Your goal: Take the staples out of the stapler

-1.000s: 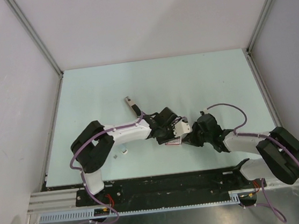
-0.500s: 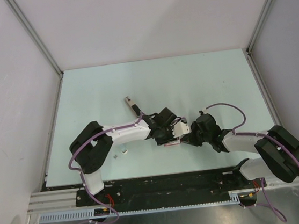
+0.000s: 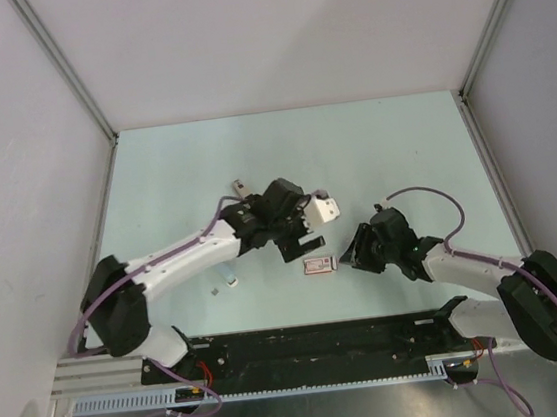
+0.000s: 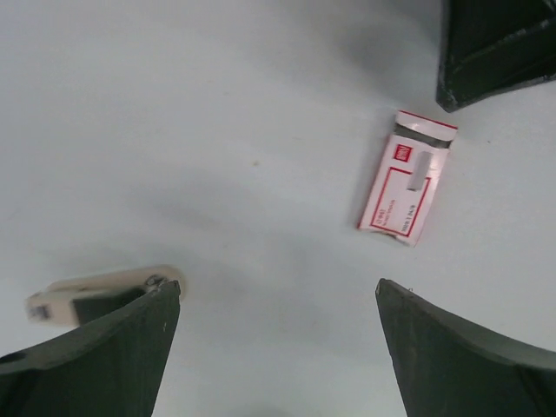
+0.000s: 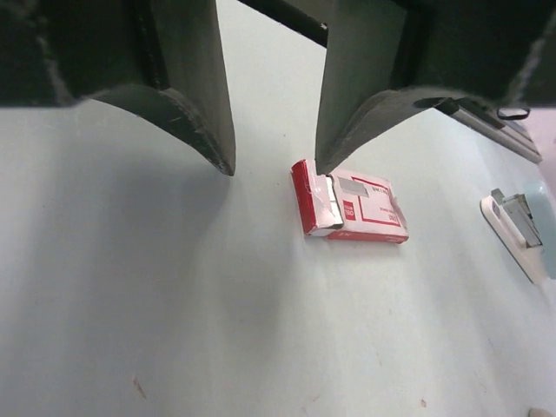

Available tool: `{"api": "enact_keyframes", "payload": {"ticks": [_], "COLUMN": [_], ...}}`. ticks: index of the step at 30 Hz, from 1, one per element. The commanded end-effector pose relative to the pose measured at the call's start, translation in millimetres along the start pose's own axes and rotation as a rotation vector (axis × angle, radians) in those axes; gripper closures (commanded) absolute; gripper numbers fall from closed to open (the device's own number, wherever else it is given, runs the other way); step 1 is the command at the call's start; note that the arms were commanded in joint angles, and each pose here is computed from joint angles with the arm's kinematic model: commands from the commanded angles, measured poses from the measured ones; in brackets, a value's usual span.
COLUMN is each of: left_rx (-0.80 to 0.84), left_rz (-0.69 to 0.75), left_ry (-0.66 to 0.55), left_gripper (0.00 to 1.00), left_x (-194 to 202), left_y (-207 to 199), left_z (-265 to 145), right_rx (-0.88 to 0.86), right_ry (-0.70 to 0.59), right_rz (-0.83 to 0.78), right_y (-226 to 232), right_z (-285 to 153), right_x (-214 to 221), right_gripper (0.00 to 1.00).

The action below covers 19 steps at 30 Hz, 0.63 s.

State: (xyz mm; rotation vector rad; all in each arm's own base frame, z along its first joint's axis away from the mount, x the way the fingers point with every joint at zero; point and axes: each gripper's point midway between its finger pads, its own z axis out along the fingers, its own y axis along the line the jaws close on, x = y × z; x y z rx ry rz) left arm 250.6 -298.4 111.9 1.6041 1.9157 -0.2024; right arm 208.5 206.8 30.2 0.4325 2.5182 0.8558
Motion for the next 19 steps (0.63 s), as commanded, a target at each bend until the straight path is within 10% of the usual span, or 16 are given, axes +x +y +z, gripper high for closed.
{"api": "enact_keyframes", "payload": {"ticks": [1,11,19], "left_rx": [-0.107,-0.287,-0.397], "left_rz": [-0.104,-0.333,-0.494], "left_ry": [-0.125,-0.301,-0.281], "left_gripper": [0.01,0.01,0.0], "left_x": [-28,-25,17], "left_y": [34,92,119], "left_z": [-58,-148,-166], "right_rx": [0.035,0.084,0.009], "right_ry": [-0.051,-0.17,-0.209], "right_rz": [-0.109,-0.425,-0.542], "right_y": [16,112,179], "right_z": [-12,-37,-48], "right_x": [-20,-61,-60], "right_gripper": [0.49,0.07,0.01]}}
